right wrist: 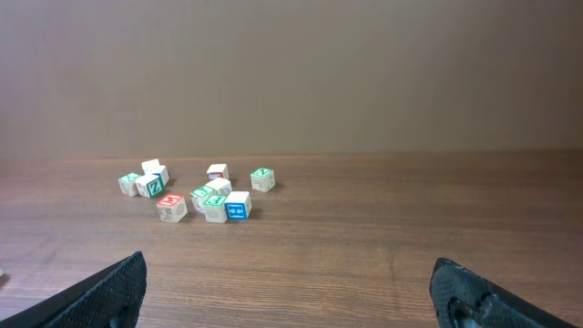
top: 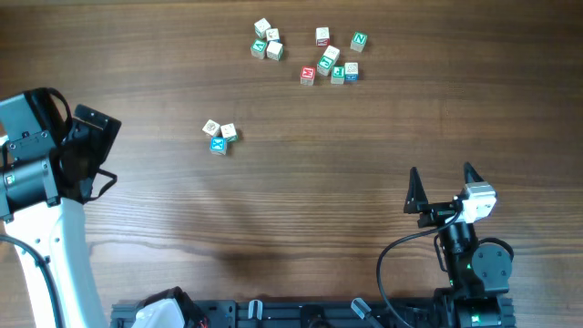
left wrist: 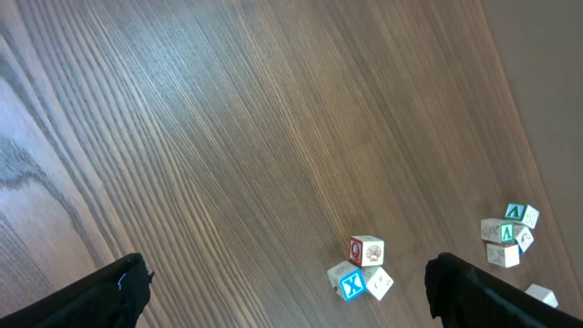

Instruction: Form a circle

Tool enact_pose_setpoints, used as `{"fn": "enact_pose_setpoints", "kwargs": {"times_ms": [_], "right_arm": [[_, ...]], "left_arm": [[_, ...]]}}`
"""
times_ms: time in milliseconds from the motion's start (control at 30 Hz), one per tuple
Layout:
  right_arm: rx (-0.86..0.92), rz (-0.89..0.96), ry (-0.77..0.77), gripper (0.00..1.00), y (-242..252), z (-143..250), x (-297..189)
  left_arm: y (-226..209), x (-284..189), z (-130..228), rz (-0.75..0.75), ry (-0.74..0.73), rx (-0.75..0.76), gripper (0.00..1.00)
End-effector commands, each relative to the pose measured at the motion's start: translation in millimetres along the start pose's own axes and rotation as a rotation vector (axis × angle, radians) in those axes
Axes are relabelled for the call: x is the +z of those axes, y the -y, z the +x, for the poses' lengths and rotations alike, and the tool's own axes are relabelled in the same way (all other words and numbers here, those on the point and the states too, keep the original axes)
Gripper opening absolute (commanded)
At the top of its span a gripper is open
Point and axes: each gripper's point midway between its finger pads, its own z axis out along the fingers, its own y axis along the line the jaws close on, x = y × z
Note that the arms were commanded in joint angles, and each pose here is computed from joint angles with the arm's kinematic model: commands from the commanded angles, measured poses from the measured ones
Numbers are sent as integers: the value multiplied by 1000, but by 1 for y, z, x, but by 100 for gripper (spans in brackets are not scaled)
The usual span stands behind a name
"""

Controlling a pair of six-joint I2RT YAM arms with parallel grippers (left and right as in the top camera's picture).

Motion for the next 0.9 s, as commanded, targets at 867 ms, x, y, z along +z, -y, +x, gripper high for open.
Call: {"fn": "enact_pose_setpoints", "kwargs": {"times_ms": [867], "right_arm": [[15,-13,10,100,-3,-2,-1]], "left_arm": [[-23,-28,90,444,346,219,100]]}}
